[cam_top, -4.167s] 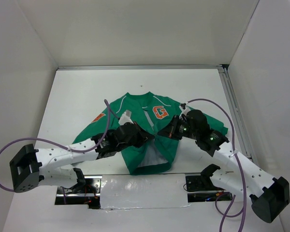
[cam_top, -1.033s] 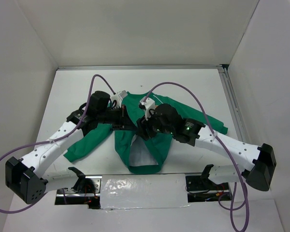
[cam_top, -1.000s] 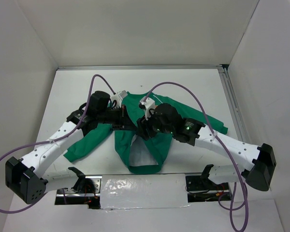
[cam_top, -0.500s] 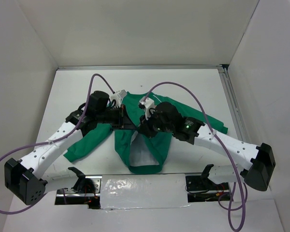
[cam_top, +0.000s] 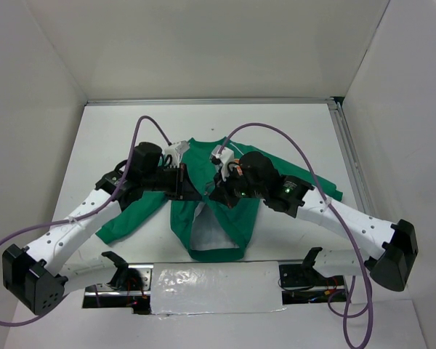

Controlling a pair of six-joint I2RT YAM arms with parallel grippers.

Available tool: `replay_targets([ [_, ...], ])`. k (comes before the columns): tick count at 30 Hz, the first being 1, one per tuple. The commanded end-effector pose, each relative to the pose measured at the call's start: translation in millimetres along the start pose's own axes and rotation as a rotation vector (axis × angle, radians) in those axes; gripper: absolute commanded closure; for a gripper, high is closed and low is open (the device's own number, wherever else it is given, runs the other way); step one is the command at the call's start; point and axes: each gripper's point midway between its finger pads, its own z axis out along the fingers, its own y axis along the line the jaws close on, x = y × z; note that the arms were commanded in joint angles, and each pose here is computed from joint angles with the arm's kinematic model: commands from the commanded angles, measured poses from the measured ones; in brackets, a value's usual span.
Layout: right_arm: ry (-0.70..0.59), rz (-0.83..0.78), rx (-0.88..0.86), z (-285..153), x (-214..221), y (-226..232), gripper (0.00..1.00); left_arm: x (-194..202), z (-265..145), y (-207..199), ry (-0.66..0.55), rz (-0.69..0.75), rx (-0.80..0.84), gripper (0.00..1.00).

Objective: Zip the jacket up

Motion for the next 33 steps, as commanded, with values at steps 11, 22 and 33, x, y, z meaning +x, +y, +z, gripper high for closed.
replay_targets([
  [11, -0.101, 0.155, 0.657, 2.1, -27.0, -95.6, 1.00, 44.3, 9.9, -1.5, 0.175, -0.109, 0.093, 1.00],
  [22, -0.118, 0.188, 0.738, -8.1, -28.3, -104.4, 1.00, 69.0, 22.1, 20.7, 0.230, -0.212, -0.040, 1.00],
  [33, -0.118, 0.417, 1.286, -38.6, -45.2, -327.1, 1.00, 103.8, -4.9, 4.5, 0.290, -0.203, -0.006, 1.00],
])
